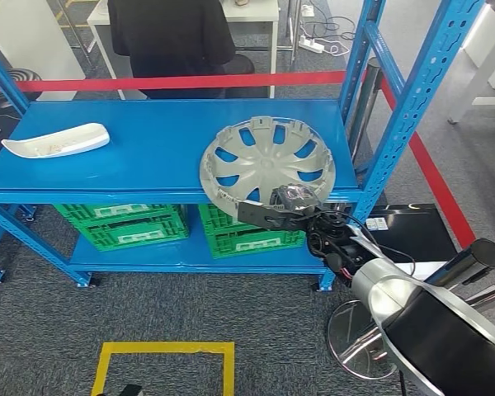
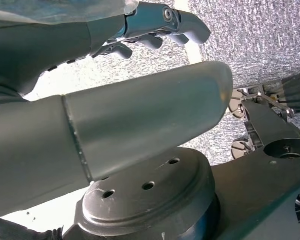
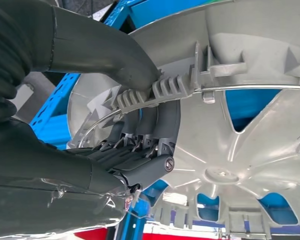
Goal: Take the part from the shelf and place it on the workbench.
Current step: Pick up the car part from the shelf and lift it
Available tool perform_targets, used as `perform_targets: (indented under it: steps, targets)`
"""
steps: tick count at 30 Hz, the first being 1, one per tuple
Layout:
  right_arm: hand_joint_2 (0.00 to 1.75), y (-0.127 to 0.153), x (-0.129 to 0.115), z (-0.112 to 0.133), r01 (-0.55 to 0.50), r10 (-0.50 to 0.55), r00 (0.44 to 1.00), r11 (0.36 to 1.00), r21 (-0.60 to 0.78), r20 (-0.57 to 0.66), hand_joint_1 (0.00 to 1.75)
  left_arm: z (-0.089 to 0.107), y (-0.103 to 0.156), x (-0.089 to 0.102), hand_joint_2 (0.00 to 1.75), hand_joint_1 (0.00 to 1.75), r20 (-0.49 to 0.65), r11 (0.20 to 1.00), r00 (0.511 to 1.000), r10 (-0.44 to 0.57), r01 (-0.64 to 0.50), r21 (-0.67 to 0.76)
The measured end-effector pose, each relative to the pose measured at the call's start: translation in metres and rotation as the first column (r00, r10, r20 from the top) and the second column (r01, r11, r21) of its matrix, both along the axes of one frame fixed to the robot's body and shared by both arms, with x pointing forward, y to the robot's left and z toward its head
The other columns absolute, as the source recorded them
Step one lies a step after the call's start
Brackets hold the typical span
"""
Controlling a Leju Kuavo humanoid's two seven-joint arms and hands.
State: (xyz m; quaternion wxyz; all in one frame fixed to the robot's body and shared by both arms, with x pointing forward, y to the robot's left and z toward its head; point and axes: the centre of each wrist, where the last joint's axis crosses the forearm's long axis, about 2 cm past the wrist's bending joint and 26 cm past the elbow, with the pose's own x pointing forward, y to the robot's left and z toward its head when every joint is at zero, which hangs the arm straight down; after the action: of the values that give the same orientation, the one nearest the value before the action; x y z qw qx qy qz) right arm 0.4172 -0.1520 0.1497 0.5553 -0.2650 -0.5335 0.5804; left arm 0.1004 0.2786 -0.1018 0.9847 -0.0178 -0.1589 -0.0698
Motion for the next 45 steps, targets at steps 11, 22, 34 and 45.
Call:
perform_targets:
  steps: [11, 22, 34, 45]
  targets:
    - [1.75, -0.014, 0.006, 0.01, 0.01, -0.057, 0.976, 0.976, 0.219, 0.211, 1.75, 0.0, 0.002, -0.002, 0.0, 0.0, 0.005, 1.0, 1.0, 0.009, -0.009, 0.0]
    - [1.75, -0.026, 0.013, 0.037, -0.005, -0.119, 0.94, 0.933, 0.361, 0.32, 1.75, -0.001, 0.002, -0.003, 0.0, 0.0, 0.005, 1.0, 1.0, 0.016, -0.016, 0.002]
    - [1.75, -0.037, 0.013, 0.061, -0.058, -0.17, 0.895, 0.873, 0.484, 0.413, 1.75, -0.001, 0.001, -0.003, 0.0, 0.0, 0.006, 1.0, 1.0, -0.005, 0.005, 0.004]
    - [1.75, -0.041, 0.007, 0.069, -0.147, -0.165, 0.865, 0.82, 0.553, 0.475, 1.75, -0.001, 0.001, -0.003, 0.0, 0.0, 0.006, 1.0, 1.0, -0.002, 0.002, 0.003]
